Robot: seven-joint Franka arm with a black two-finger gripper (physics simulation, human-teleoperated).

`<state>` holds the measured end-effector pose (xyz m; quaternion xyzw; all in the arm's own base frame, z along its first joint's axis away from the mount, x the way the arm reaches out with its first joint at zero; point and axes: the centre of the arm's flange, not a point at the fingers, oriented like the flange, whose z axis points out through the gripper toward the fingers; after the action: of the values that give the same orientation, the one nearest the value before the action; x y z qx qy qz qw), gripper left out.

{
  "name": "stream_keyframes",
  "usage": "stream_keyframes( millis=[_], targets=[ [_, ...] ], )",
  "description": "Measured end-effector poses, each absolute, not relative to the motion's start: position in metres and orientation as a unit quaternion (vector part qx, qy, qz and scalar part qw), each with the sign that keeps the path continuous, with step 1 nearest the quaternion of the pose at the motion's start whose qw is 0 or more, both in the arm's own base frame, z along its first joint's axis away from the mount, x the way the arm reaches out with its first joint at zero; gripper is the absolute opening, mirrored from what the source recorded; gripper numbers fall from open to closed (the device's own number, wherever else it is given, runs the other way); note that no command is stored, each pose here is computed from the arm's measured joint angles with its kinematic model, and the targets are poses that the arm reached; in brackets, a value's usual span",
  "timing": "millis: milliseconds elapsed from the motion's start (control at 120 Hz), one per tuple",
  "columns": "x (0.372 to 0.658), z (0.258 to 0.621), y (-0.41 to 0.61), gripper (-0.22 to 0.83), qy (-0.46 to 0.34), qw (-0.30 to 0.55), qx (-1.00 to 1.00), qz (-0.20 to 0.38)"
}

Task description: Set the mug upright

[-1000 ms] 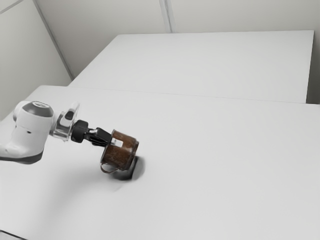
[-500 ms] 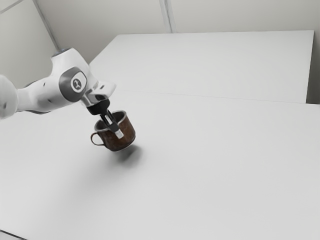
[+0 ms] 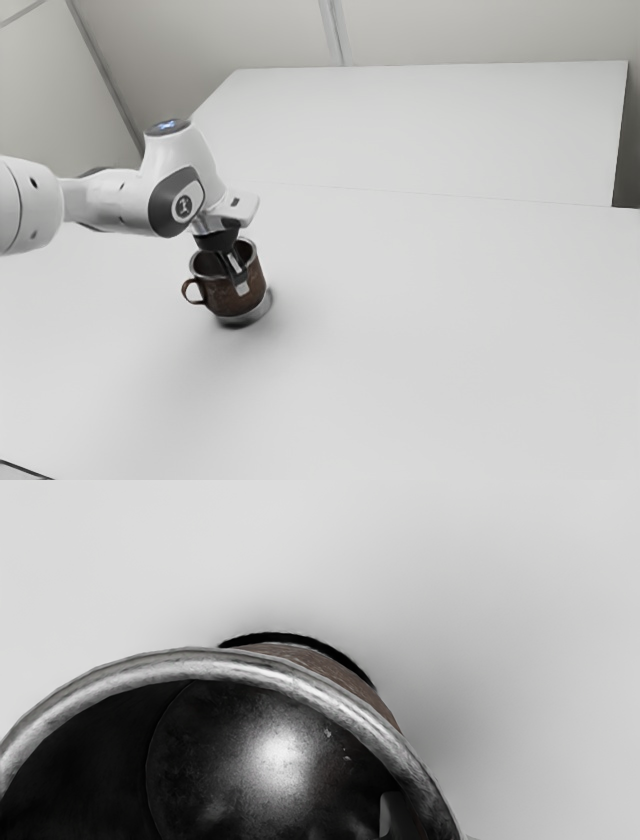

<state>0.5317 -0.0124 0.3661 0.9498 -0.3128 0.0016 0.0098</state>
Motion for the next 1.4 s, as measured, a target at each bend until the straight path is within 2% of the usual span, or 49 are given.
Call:
stream_keyframes(
  millis=[392, 650, 967, 1200, 1400],
  targets=[
    [0.534, 0.358, -0.02, -0.14, -0.266, 0.001, 0.964, 0.02],
    [0.534, 0.357, -0.02, 0.07, -0.245, 0.007, 0.969, 0.024],
    [0.533, 0.36, -0.022, 0.43, -0.228, 0.015, 0.973, 0.029],
    [0.532, 0.396, -0.04, 0.55, -0.224, 0.03, 0.972, 0.062],
    [0.561, 0.465, -0.056, 0.59, -0.229, 0.028, 0.971, 0.066]
  ],
)
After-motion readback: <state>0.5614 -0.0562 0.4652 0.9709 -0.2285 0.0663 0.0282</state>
